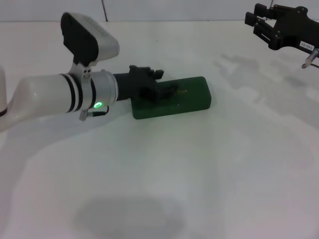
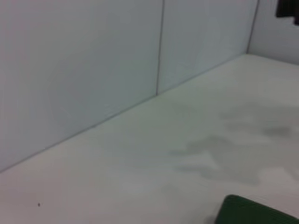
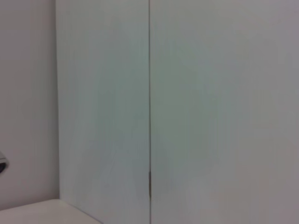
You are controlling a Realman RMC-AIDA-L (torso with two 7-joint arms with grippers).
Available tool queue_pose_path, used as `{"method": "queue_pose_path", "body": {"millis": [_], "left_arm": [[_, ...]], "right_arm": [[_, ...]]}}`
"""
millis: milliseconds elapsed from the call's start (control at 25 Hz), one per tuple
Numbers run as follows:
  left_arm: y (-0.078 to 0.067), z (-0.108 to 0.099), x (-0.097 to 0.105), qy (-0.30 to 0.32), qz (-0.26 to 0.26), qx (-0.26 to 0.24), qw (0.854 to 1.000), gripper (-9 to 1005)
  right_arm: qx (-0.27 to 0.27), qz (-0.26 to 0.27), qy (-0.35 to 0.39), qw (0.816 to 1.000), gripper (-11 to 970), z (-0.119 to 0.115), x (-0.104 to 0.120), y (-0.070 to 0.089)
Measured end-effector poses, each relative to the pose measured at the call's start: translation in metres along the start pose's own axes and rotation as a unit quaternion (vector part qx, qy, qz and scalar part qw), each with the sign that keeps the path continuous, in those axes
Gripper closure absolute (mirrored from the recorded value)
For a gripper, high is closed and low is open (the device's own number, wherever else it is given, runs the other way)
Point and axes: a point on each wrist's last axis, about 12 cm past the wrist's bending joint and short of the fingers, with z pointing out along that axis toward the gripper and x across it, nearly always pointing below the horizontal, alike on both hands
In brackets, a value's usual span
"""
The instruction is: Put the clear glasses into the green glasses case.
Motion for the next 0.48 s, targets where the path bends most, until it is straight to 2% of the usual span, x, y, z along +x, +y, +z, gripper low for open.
{"method": "queue_pose_path", "body": {"millis": [160, 240, 400, 440, 480], "left_arm": [[-0.002, -0.006, 0.004, -0.018, 0.005, 0.001, 1.000, 360], [-0.003, -0.014, 0.003, -0.051, 0.001, 0.001, 0.999, 350], [-0.012, -0.041, 0.006, -0.164, -0.001, 0.028, 0.986, 332], [-0.012, -0.041, 0.006, -0.164, -0.001, 0.028, 0.986, 327], [-0.020, -0.066, 0.011, -0.240, 0.004, 0.053, 0.969, 323]], "right_arm": [[0.004, -0.006, 0.003, 1.000, 656, 0.001, 0.000, -0.001], [-0.003, -0.009, 0.004, 1.000, 656, 0.003, -0.001, 0.000], [-0.056, -0.028, 0.012, 0.998, 654, 0.013, -0.005, 0.014], [-0.074, -0.031, 0.011, 0.997, 653, 0.015, -0.007, 0.018], [-0.093, -0.033, 0.009, 0.995, 653, 0.016, -0.009, 0.023]]}}
